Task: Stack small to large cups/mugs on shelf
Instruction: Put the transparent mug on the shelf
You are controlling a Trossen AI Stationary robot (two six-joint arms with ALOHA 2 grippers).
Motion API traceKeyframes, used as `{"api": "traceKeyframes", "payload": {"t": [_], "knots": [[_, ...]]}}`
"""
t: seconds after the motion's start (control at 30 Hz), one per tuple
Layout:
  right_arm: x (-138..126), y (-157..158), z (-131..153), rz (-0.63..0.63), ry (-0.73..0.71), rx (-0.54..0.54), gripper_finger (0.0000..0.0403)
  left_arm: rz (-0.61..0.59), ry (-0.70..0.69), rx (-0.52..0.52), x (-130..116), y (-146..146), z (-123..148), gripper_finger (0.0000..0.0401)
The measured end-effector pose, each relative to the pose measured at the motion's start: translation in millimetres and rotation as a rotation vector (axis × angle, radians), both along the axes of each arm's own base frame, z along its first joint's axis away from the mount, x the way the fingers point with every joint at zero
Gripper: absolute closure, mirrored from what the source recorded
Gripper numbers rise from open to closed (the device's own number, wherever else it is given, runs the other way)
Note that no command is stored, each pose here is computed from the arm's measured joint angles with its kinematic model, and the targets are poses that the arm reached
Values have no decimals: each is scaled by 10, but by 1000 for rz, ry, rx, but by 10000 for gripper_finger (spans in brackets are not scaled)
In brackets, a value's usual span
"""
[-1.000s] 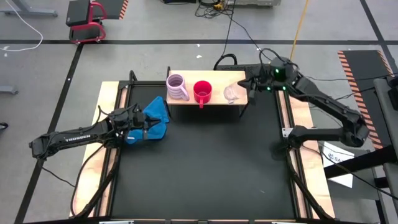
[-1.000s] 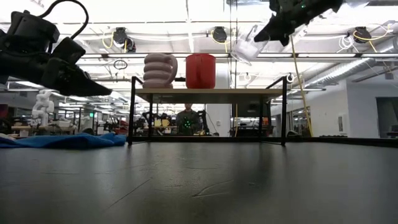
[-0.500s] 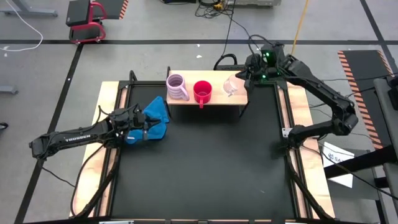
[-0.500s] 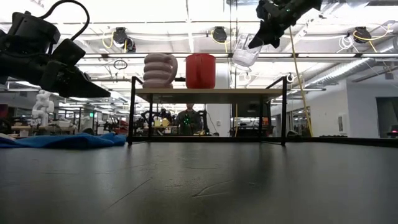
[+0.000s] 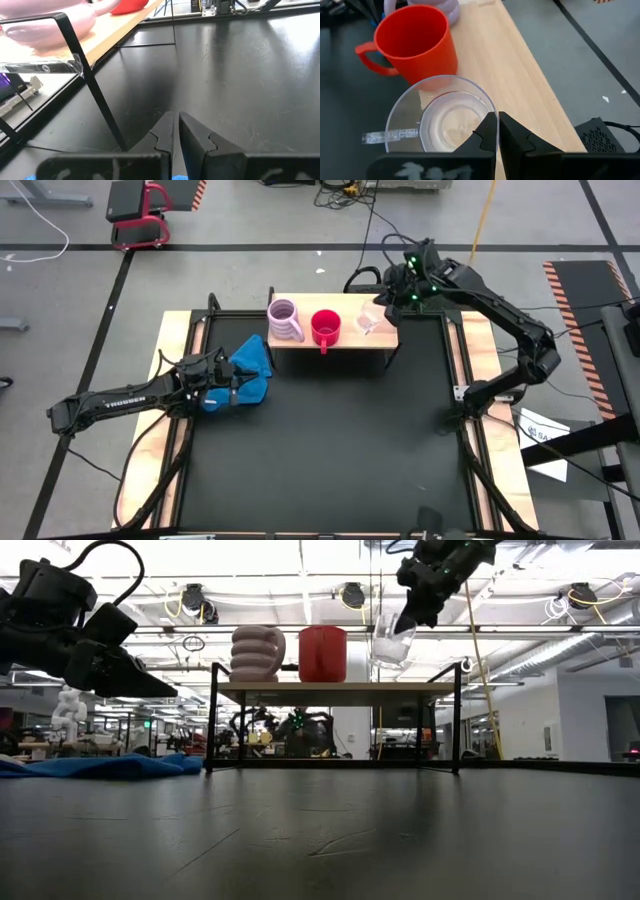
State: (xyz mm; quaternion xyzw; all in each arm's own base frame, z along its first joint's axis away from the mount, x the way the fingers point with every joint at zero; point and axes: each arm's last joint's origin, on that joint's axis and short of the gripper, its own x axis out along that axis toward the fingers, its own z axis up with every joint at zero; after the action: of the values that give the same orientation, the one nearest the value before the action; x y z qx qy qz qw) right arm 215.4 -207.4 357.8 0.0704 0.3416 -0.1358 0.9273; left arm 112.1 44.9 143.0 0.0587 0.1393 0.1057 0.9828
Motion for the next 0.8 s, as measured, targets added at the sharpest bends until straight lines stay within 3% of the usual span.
{"api": "traceKeyframes", "payload": {"t": [0.33, 0.8], "knots": [[77, -103, 93, 48, 58, -75, 403, -2, 1, 8, 0, 0, 0, 370], [83, -100, 62, 70, 117, -28, 403, -4, -2, 21, 2, 1, 7, 370]]}}
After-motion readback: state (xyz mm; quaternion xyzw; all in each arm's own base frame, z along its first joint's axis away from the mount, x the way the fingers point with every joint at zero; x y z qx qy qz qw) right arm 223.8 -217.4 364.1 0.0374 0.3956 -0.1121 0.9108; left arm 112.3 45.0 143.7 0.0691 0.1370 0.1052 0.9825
